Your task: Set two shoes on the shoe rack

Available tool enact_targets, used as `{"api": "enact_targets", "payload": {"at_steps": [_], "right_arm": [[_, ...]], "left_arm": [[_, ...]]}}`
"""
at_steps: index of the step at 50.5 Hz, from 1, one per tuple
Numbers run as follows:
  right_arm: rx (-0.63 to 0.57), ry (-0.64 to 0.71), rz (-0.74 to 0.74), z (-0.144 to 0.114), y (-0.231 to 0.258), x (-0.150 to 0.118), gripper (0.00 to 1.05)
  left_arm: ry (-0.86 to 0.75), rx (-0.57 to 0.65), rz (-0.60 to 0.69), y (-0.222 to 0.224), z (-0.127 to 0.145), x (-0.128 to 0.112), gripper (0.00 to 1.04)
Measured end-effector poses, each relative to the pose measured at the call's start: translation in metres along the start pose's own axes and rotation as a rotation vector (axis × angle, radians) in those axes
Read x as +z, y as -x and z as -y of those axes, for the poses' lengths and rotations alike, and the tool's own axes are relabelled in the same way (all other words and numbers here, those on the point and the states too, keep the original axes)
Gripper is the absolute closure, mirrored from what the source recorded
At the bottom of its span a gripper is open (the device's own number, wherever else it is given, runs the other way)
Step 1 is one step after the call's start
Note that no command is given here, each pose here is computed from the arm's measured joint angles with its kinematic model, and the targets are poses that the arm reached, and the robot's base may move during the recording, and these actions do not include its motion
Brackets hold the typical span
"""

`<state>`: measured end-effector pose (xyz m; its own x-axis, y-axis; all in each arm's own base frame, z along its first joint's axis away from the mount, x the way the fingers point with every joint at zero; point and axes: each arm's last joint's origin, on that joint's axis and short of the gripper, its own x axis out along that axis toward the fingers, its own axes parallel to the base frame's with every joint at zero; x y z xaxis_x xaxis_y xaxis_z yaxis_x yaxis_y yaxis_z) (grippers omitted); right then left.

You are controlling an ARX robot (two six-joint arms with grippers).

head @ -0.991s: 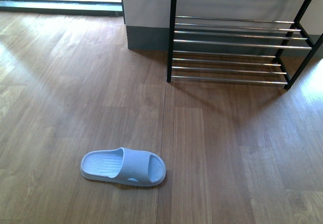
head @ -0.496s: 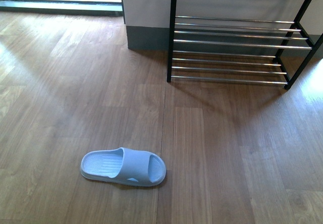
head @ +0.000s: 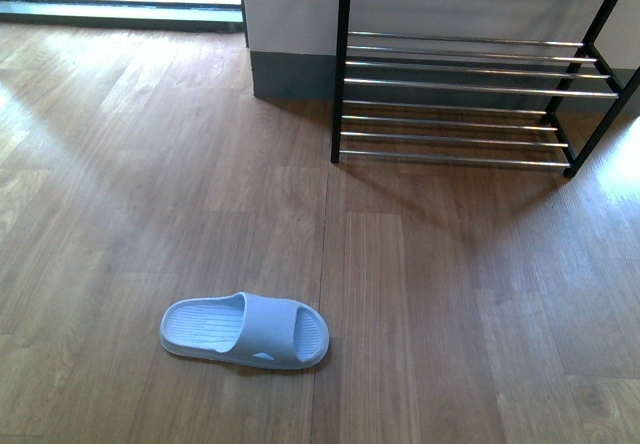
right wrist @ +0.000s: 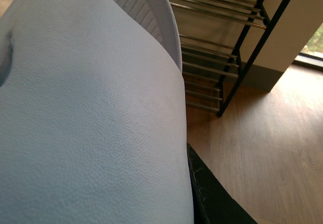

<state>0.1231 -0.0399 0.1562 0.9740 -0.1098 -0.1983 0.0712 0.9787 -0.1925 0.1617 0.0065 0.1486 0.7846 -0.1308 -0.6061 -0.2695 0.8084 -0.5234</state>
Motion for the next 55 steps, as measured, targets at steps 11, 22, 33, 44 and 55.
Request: {"api": "enact_targets", "payload": {"at_steps": [11, 22, 33, 44, 55], "right_arm": [[0.0, 0.0, 0.0, 0.0, 0.0, 0.0, 1.03], [0.0, 0.0, 0.0, 0.0, 0.0, 0.0, 1.03], [0.0, 0.0, 0.0, 0.0, 0.0, 0.0, 1.03], [0.0, 0.0, 0.0, 0.0, 0.0, 0.0, 1.03], [0.0, 0.0, 0.0, 0.0, 0.0, 0.0, 1.03]], "left_arm": [[-0.15, 0.104, -0.21, -0.072, -0.002, 0.024, 0.09], [-0.333, 0.151, -0.36, -0.13, -0.013, 0.034, 0.09], [-0.438, 0.133, -0.428, -0.17, -0.032, 0.035, 0.09], [-0.521, 0.037, -0.532, -0.208, -0.043, 0.026, 0.09], [-0.647, -0.003, -0.615, -0.243, -0.042, 0.023, 0.09]]}}
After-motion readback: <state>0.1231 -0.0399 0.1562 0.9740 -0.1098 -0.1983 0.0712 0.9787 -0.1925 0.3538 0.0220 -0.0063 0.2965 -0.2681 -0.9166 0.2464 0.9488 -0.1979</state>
